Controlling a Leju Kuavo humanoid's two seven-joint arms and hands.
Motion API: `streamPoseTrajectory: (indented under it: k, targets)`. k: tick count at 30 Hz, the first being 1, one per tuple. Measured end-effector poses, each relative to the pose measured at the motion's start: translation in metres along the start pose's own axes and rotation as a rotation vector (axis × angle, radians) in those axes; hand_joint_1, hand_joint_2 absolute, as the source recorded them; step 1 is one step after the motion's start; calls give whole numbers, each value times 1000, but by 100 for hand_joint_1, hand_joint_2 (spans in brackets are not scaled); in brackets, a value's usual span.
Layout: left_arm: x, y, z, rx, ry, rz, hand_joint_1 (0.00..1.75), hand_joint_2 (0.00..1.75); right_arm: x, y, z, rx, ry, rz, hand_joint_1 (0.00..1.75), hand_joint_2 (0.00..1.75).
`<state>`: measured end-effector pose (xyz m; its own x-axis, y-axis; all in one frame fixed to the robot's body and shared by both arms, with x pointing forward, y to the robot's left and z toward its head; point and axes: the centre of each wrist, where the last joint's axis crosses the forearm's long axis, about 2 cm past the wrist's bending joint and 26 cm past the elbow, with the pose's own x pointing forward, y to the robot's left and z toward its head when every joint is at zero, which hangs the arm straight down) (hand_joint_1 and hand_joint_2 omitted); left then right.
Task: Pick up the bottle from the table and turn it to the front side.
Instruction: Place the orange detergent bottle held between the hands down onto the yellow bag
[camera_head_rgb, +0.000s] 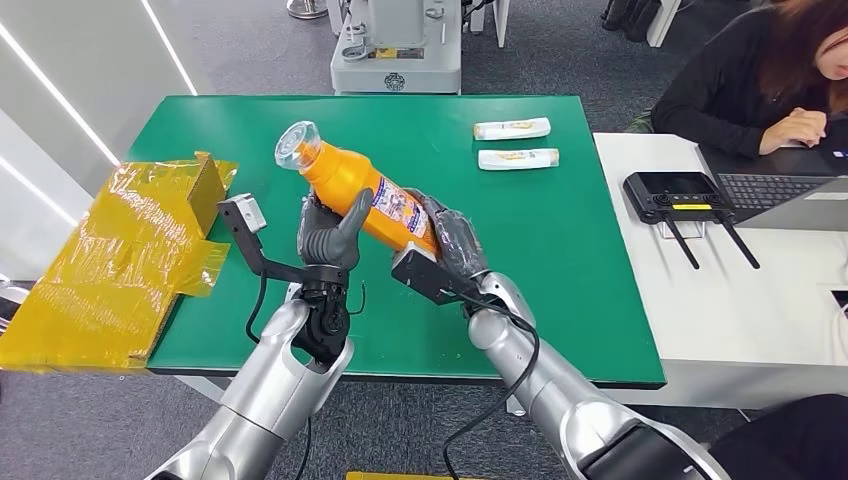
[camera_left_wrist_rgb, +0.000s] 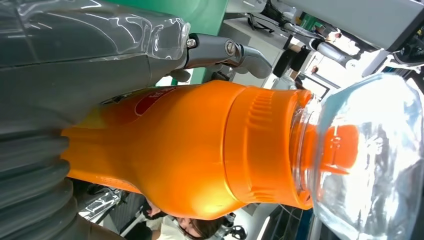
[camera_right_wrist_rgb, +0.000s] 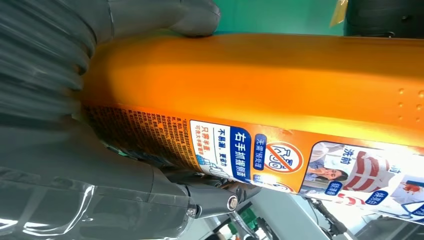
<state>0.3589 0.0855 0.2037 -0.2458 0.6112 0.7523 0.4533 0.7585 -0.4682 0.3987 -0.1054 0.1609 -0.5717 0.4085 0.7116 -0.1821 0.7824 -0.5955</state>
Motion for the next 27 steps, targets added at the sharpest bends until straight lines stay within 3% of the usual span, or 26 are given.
streamPoseTrajectory:
  k: [2, 3, 7, 11, 16, 20, 27]
  targets:
    - [0, 0, 0, 1, 1, -1, 169, 175, 0, 0, -1, 0, -2, 5, 175, 175]
    - [0, 0, 0, 1, 1, -1, 175, 175, 1, 0, -1, 0, -3, 7, 175, 175]
    - [0, -1, -1, 3, 0, -1, 174, 175, 1, 0, -2, 4, -4, 13, 175, 175]
    - [0, -1, -2, 6, -3, -2, 161, 175, 3, 1, -3, 10, -8, 16, 175, 175]
    - [0, -1, -2, 22, -7, 3, 162, 175, 3, 2, -3, 12, -10, 14, 175, 175]
    - [0, -1, -2, 25, -8, 3, 175, 175, 4, 2, -3, 13, -11, 14, 175, 175]
    - [0, -1, -2, 35, -18, 0, 175, 175, 4, 3, -2, 15, -13, 16, 175, 175]
